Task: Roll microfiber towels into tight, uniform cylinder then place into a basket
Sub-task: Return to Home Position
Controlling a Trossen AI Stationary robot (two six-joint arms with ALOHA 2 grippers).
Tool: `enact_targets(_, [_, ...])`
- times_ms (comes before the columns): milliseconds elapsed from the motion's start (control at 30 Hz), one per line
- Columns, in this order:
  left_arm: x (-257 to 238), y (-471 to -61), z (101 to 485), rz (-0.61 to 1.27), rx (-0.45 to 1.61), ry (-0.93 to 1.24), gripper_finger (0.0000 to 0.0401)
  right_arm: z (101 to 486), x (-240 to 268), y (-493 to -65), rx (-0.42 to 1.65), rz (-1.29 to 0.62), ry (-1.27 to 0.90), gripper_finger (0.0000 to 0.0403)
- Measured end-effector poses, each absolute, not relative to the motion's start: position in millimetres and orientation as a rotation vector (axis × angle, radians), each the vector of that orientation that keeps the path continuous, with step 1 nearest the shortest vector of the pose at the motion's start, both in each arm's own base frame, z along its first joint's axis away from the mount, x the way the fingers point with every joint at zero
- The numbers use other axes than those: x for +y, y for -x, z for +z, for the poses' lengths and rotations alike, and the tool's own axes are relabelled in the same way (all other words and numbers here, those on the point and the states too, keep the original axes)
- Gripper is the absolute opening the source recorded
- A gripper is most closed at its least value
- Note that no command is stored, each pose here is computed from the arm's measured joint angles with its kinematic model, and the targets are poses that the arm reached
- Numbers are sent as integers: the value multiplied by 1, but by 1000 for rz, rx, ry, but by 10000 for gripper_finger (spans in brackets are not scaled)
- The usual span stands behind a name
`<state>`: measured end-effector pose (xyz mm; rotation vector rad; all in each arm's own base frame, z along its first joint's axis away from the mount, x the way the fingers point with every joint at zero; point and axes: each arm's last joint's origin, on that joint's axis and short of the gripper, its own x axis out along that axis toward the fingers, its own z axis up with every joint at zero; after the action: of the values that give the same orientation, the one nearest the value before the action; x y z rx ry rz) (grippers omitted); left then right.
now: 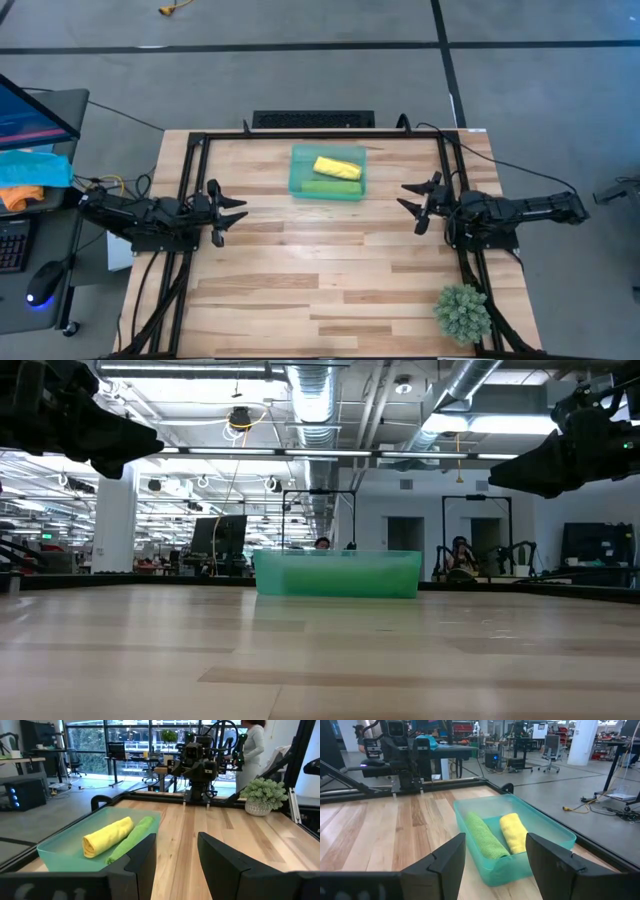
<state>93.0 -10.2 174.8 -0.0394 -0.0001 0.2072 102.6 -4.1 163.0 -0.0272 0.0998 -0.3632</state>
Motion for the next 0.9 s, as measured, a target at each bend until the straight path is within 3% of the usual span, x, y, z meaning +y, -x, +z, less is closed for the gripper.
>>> enact_targets(900, [-10, -93, 174, 207, 0, 48, 135, 163, -4, -103, 100, -363, 27, 230])
